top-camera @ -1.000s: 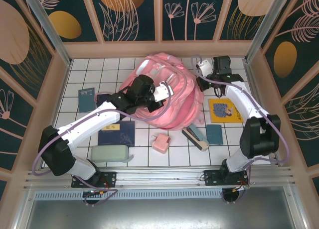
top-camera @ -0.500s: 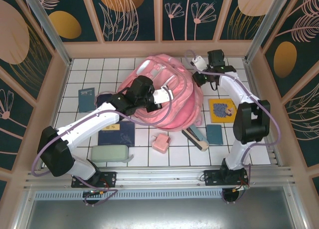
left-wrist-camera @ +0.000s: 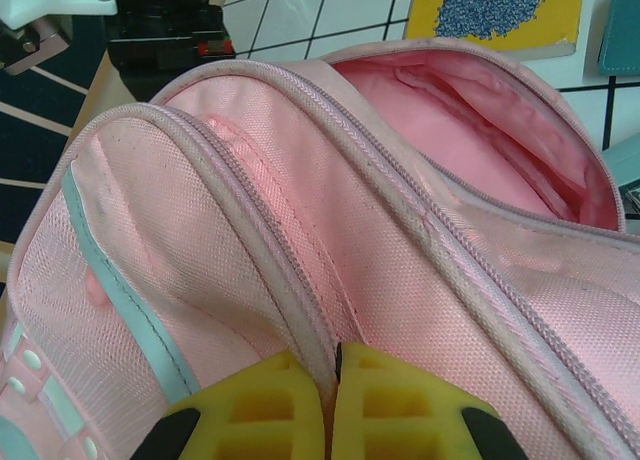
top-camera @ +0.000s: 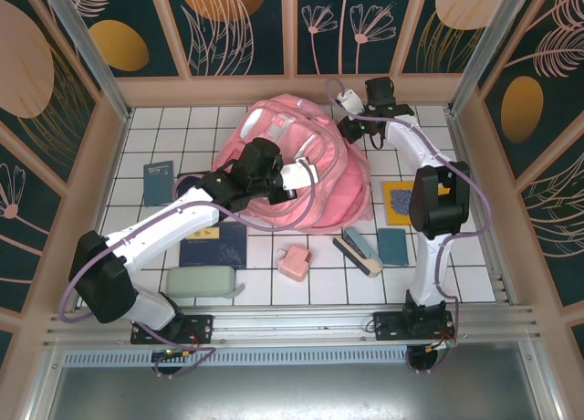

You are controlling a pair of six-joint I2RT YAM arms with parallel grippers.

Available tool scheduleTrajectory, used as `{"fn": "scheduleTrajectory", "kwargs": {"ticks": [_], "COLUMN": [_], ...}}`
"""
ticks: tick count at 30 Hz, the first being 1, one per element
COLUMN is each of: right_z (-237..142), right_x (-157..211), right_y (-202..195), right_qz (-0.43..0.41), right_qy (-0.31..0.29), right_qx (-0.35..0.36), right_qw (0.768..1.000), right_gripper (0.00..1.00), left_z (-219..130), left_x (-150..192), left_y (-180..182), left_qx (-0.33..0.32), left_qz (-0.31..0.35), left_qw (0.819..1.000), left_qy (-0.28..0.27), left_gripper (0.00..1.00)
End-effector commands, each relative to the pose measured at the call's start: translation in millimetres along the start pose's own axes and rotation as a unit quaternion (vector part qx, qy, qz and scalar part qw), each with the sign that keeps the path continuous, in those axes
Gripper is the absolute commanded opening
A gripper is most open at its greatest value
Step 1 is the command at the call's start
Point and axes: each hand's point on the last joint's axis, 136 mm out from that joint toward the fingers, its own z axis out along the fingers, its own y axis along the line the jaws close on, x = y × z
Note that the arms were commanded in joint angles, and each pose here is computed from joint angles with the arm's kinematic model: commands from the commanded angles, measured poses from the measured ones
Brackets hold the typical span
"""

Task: Pack the student bag

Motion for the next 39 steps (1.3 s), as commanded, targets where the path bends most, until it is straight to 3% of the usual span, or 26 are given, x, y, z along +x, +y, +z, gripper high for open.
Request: {"fn": "scheduleTrajectory", "kwargs": {"ticks": [1, 9, 11, 15, 18, 20, 21, 22, 25, 29, 30, 31, 35, 36, 39], "right_z": [-2.8, -6.9, -2.3, -8.8, -6.8, -7.1, -10.9, -13.9, -42.4, -87.2, -100.2, -110.8, -172.0, -183.8, -199.0], "right_x": [-39.1, -72.0, -71.7, -79.9, -84.4, -81.1, -78.1, -75.6, -72.4, -75.9, -76.4, -77.5, -77.4, -75.6, -76.7], "right_y": [-27.2, -20.1, -28.8, -41.6, -42.0, -40.9, -44.1, -48.0, -59.4, -65.6, -65.8, -66.8, -94.3, -98.5, -82.0], "right_qz": [-0.016, -0.038, -0.038, -0.015, 0.005, 0.018, 0.024, 0.030, 0.060, 0.091, 0.097, 0.104, 0.221, 0.254, 0.293], "right_qy": [-0.069, -0.124, -0.110, -0.146, -0.146, -0.139, -0.136, -0.133, -0.146, -0.173, -0.180, -0.187, -0.203, -0.199, -0.231], "right_qx": [0.045, 0.011, 0.035, 0.056, 0.051, 0.052, 0.066, 0.083, 0.139, 0.206, 0.225, 0.243, 0.337, 0.335, 0.250], "right_qw": [0.996, 0.991, 0.993, 0.988, 0.988, 0.989, 0.988, 0.987, 0.978, 0.959, 0.953, 0.946, 0.892, 0.885, 0.894], "right_gripper": [0.10, 0.15, 0.15, 0.21, 0.37, 0.66, 0.73, 0.74, 0.74, 0.75, 0.77, 0.98, 0.99, 0.99, 0.99], "left_z": [-19.9, -10.6, -11.3, -14.7, -12.5, -10.4, -10.4, -11.4, -18.1, -16.2, -13.3, -11.2, 1.2, 13.4, 21.8], "left_x": [-66.0, -62.3, -61.7, -59.0, -56.8, -55.6, -55.0, -56.8, -60.2, -62.1, -63.9, -63.5, -59.9, -53.8, -51.3], "left_y": [-4.1, -10.9, -11.6, -14.6, -7.8, 8.8, 20.3, 31.2, 78.1, 123.8, 130.6, 137.5, 154.2, 152.0, 154.1], "left_qx": [0.016, 0.034, 0.037, 0.037, 0.014, -0.029, -0.049, -0.060, -0.089, -0.116, -0.115, -0.119, -0.115, -0.108, -0.100], "left_qz": [0.061, 0.061, 0.060, 0.061, 0.055, 0.042, 0.027, 0.009, -0.082, -0.150, -0.161, -0.175, -0.223, -0.231, -0.257], "left_qw": [0.989, 0.990, 0.990, 0.989, 0.991, 0.992, 0.992, 0.991, 0.983, 0.971, 0.969, 0.966, 0.958, 0.958, 0.953], "left_qy": [-0.131, -0.125, -0.123, -0.126, -0.122, -0.115, -0.114, -0.117, -0.138, -0.147, -0.148, -0.148, -0.139, -0.131, -0.127], "left_gripper": [0.00, 0.00, 0.00, 0.00, 0.00, 0.00, 0.00, 0.00, 0.00, 0.00, 0.00, 0.00, 0.00, 0.00, 0.00]}}
